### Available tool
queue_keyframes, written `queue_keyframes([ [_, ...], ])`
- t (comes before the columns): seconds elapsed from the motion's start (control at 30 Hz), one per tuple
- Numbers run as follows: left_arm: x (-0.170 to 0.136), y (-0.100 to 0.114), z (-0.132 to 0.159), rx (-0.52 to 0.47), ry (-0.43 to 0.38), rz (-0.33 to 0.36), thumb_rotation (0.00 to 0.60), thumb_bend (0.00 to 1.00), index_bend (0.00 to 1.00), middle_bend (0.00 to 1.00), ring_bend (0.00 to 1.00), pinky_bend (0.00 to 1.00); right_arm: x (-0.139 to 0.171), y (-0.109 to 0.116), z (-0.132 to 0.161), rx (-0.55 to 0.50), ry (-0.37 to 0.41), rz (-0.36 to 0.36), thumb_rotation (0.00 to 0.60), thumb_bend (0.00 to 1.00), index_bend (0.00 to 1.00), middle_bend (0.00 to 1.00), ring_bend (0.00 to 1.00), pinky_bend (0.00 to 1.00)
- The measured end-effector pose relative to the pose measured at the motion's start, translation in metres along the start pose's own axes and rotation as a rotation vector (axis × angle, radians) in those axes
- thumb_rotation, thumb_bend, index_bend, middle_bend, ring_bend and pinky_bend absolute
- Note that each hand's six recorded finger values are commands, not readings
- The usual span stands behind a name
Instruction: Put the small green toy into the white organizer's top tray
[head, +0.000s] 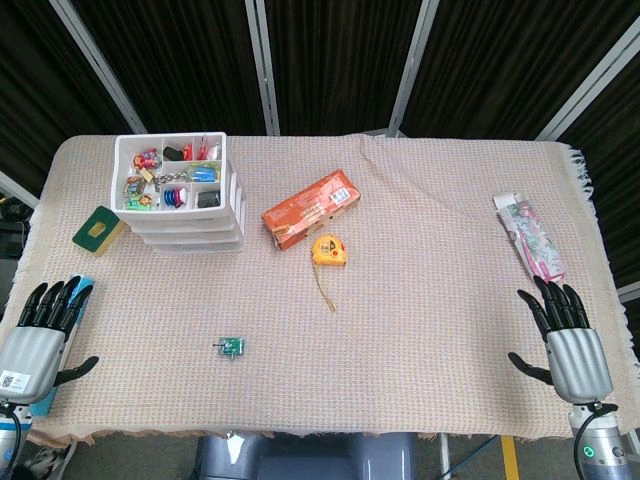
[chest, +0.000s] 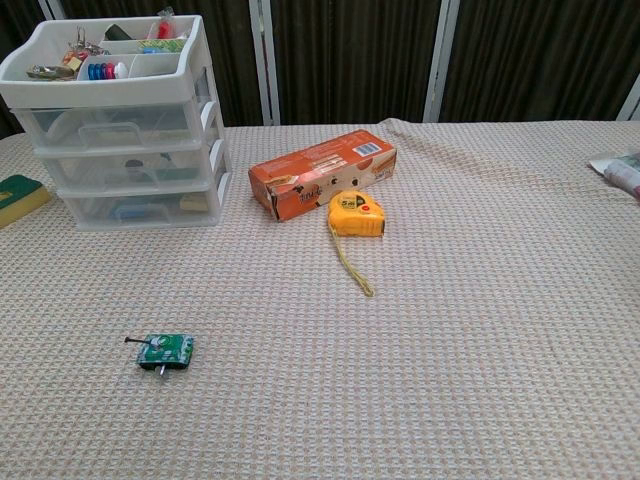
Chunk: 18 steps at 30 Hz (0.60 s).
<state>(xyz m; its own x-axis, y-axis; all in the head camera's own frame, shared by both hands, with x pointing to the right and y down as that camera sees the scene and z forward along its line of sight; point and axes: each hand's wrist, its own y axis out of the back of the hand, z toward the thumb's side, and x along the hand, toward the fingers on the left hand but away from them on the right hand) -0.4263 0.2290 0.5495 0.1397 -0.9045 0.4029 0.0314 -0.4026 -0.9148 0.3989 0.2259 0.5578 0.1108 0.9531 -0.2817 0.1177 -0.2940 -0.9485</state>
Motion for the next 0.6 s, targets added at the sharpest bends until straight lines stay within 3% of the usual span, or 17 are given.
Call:
queue_keyframes([
  [0.37,-0.0006,-0.0018,0.0014,-0.015,0.009,-0.011,0.6,0.03,0.0,0.0,0.0,0.0,0.0002,-0.0005,0.001,-0.002,0.003,0.004,0.6,0.01,0.14,0.0,0.0,0.0],
  [0.47,0.0007,-0.0031,0.0037,-0.027,0.012,-0.019,0.6,0.31,0.0,0.03,0.04,0.05,-0.0002,-0.0002,0.0008,0.0,0.001,0.002,0.6,0.01,0.14,0.0,0.0,0.0],
  [0.53,0.0031,-0.0024,0.0068,-0.043,0.013,-0.016,0.6,0.55,0.0,0.19,0.21,0.19,-0.0003,-0.0004,0.0012,0.0,0.002,0.002,0.6,0.01,0.14,0.0,0.0,0.0],
  [0.6,0.0066,-0.0002,0.0093,-0.062,0.017,0.0,0.6,0.71,0.0,0.51,0.49,0.39,-0.0005,-0.0007,0.0016,0.001,0.004,0.003,0.6,0.01,0.14,0.0,0.0,0.0],
])
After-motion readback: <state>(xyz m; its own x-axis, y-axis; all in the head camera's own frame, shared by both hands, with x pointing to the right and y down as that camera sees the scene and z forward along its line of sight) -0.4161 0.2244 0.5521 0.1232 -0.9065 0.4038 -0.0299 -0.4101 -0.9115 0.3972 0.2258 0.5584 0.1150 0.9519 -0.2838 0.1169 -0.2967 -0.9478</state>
